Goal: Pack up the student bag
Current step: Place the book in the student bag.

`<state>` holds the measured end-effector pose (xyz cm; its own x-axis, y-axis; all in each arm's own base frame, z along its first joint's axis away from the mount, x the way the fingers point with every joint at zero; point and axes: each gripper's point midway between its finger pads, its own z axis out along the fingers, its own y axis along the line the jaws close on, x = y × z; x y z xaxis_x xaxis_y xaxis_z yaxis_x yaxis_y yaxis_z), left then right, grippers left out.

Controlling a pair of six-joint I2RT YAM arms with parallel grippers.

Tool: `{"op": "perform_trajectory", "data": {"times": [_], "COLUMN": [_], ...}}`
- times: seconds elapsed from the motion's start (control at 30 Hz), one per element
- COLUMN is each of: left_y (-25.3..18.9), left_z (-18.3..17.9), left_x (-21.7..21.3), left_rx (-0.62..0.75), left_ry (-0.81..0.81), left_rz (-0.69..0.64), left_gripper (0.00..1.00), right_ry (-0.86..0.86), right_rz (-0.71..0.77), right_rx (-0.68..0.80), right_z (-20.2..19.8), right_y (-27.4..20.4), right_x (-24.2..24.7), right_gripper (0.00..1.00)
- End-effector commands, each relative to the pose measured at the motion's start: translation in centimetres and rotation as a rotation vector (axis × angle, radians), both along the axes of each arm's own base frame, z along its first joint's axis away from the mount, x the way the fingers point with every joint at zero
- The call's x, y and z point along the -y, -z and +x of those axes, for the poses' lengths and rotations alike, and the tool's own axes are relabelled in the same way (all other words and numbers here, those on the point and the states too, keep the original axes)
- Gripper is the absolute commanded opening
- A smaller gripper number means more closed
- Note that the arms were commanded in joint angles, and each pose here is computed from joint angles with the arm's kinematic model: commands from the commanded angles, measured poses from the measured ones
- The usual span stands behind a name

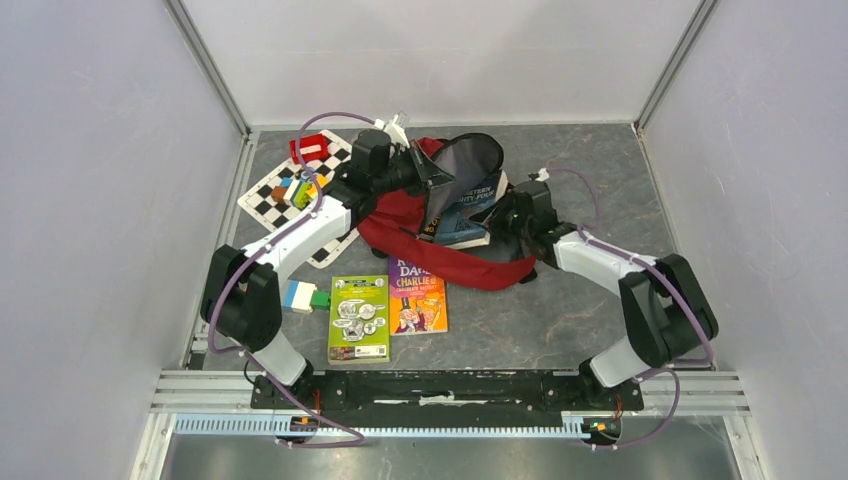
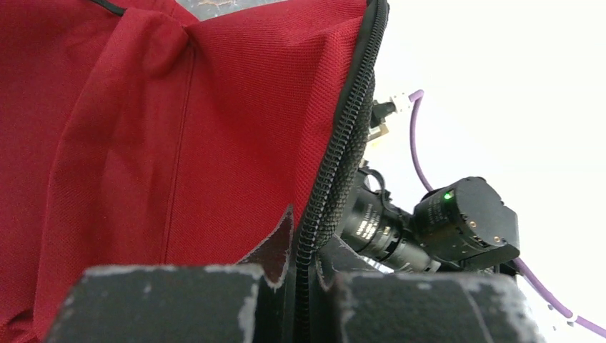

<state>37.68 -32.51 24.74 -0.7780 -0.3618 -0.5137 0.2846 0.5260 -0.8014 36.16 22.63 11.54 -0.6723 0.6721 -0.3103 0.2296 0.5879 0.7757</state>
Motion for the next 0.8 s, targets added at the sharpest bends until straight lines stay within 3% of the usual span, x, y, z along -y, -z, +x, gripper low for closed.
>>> {"op": "perform_trajectory", "data": {"times": [0.0, 0.1, 0.3, 0.57, 0.77], "left_y": [-3.4, -3.2, -3.5, -0.1, 2.4], "left_z": [-0.2, -0.1, 0.2, 1.8, 2.1], "left_x": [0.5, 0.6, 0.1, -2.8, -4.6], "left_rx": [0.060, 0.055, 0.060, -0.042, -0.107], "left_ry": [0.014, 0.017, 0.000, -0.109, -0.165], "left_rz": [-0.099, -0.102, -0.107, -0.056, -0.020], "left_gripper": [0.02, 0.02, 0.02, 0.02, 0.02], "right_ry": [-0.005, -0.058, -0.137, -0.186, -0.230], "right_rz": [-0.041, -0.069, -0.141, -0.429, -0.583], "right_rx": [0.108, 0.083, 0.084, 0.097, 0.179], "right_z": [2.9, 3.4, 4.8, 4.7, 4.6], "right_y": [-1.8, -0.1, 2.2, 4.3, 3.0], "right_x": [-2.0, -4.1, -7.6, -4.5, -2.3], "right_gripper": [0.00, 0.02, 0.18, 0.68, 0.77]}}
